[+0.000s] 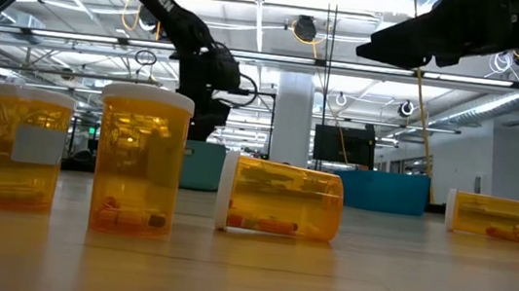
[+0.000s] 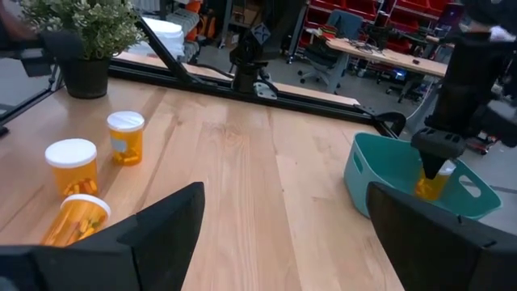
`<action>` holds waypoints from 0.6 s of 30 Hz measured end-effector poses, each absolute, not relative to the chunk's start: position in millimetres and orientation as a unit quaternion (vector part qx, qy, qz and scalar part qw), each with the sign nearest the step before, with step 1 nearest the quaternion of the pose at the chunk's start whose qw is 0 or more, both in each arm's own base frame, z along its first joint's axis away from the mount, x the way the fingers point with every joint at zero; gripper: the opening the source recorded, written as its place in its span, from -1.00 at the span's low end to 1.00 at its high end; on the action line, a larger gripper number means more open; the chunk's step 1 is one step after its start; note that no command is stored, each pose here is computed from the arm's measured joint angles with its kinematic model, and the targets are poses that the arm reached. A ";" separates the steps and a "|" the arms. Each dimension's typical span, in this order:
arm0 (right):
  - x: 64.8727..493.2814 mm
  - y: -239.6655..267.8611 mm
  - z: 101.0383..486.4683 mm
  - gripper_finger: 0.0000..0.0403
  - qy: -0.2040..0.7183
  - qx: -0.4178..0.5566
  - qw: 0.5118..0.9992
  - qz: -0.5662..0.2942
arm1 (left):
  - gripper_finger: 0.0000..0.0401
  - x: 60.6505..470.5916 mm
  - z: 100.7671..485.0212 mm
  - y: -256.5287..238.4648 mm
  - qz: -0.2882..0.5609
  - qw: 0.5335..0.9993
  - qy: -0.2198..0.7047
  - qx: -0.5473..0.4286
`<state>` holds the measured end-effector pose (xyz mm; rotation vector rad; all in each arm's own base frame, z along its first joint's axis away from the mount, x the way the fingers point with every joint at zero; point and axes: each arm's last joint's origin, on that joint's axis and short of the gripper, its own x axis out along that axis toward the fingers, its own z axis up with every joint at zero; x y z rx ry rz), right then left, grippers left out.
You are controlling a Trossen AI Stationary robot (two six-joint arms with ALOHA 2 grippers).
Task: Pick and place medicine bottles into bin by pill shape (circle, oval)
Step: Put the big orange pill bottle into the green bin
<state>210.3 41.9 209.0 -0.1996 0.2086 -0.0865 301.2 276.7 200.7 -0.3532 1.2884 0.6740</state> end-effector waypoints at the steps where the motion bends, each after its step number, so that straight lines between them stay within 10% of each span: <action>1: 210.3 41.9 209.1 0.67 0.104 -0.099 0.989 -0.043 | 0.12 301.8 196.9 276.4 0.305 0.728 0.592 -0.160; 18: 210.3 41.9 209.1 0.67 0.103 -0.097 0.989 -0.042 | 0.27 302.2 192.7 278.1 0.329 0.715 0.599 -0.148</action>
